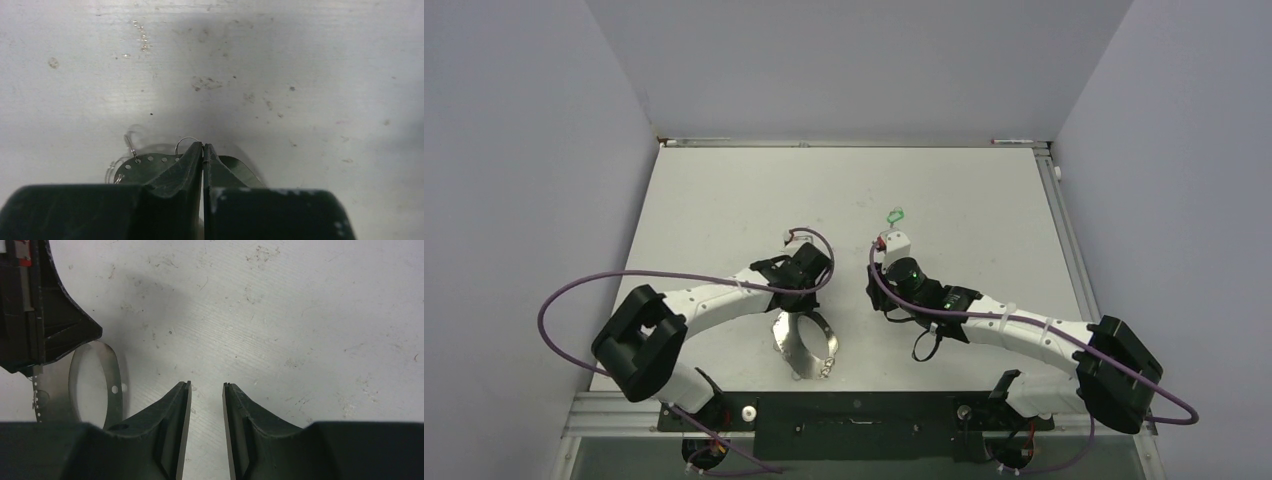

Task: Put the keys on the keyring

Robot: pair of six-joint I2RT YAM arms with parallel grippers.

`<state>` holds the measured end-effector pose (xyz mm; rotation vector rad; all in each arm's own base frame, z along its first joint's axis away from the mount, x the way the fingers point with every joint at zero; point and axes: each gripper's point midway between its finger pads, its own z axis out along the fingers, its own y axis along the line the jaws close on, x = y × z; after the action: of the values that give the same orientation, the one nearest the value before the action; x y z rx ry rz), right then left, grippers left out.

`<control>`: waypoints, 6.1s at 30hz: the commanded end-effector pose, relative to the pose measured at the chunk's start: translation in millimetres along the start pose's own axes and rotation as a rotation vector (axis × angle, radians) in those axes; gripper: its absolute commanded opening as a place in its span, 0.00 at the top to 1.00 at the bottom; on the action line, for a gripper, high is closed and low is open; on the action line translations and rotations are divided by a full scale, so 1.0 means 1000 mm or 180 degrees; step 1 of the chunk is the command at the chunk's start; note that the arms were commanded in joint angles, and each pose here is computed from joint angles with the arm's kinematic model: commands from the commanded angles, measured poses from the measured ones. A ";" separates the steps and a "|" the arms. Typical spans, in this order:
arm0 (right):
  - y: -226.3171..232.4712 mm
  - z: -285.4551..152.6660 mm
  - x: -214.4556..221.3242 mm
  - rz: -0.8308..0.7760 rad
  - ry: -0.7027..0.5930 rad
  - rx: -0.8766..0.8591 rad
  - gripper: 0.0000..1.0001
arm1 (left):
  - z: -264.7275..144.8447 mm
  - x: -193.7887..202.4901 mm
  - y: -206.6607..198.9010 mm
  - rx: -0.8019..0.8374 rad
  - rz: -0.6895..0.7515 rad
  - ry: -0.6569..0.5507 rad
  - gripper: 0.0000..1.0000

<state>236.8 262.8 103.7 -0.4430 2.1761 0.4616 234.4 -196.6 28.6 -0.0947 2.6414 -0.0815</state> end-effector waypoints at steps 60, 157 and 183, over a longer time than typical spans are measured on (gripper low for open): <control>-0.070 -0.041 -0.037 0.0650 -0.0662 0.0766 0.47 | -0.076 -0.012 -0.095 0.1588 0.0337 -0.1314 0.52; -0.038 -0.029 -0.036 0.0625 -0.0531 0.0221 0.58 | -0.020 0.039 -0.115 0.1184 0.1568 -0.0809 0.75; -0.039 -0.031 -0.032 0.0642 -0.0513 0.0229 0.58 | -0.019 0.036 -0.138 0.1422 0.1603 -0.0891 0.97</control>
<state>246.5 215.5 123.7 -0.1668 2.1303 0.4801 193.6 -314.5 21.8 0.6665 2.2897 -0.3515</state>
